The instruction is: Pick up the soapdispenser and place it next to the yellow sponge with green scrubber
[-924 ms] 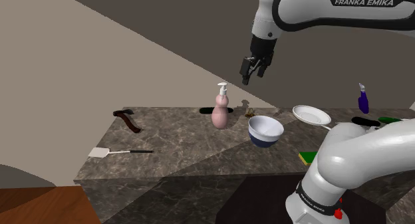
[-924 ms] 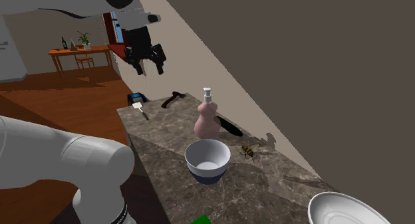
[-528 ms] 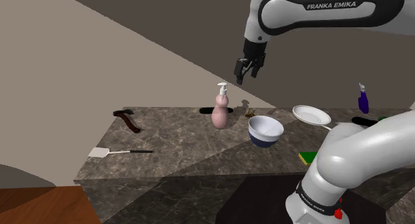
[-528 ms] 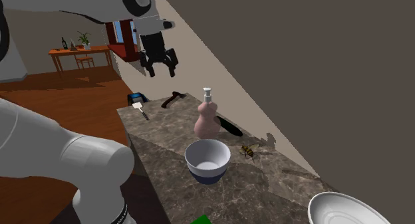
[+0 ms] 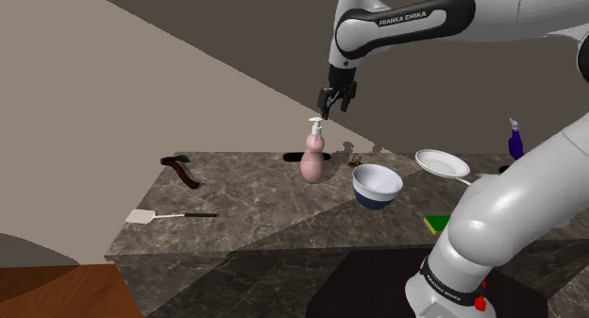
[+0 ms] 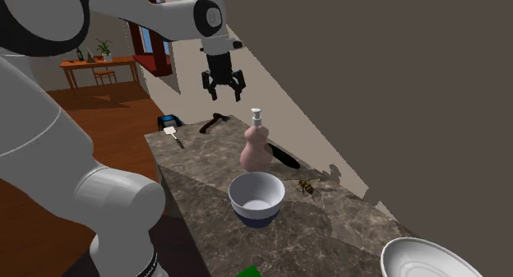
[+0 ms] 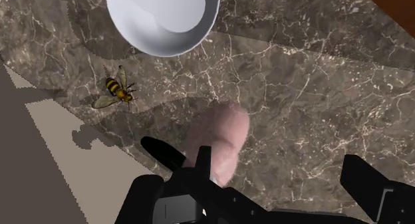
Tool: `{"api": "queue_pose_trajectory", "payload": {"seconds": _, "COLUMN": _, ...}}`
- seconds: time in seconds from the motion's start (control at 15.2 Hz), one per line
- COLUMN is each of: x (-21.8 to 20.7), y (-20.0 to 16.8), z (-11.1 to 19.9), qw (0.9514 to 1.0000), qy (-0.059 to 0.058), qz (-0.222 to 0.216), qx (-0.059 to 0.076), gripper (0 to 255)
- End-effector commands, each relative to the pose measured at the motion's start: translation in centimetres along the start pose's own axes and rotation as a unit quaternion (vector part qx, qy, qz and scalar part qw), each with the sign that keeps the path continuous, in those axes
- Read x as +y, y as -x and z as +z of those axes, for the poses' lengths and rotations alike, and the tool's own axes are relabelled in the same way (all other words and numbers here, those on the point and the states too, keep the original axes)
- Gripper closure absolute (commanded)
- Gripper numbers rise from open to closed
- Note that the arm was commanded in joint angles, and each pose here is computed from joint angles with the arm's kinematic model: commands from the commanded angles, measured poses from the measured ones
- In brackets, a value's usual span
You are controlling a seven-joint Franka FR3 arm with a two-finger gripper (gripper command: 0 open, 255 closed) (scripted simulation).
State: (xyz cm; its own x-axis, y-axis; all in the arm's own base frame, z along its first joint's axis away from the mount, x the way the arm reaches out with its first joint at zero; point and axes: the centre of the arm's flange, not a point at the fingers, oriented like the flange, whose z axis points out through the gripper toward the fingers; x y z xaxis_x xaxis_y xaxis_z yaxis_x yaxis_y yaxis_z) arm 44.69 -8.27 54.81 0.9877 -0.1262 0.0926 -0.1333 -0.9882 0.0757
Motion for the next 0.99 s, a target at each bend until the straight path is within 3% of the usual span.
{"api": "queue_pose_trajectory", "payload": {"seconds": 0.0, "x": 1.3, "y": -2.0, "z": 1.5, "qw": 1.0000, "qy": -0.003, "qz": 0.002, "qx": -0.004, "gripper": 0}}
{"api": "queue_pose_trajectory", "payload": {"seconds": 0.59, "x": 6.4, "y": -11.3, "z": 8.0, "qw": 0.9996, "qy": -0.016, "qz": 0.010, "qx": -0.024, "gripper": 0}}
{"api": "queue_pose_trajectory", "payload": {"seconds": 0.92, "x": 6.4, "y": -11.5, "z": 10.3, "qw": 0.9995, "qy": -0.016, "qz": 0.010, "qx": -0.024, "gripper": 0}}
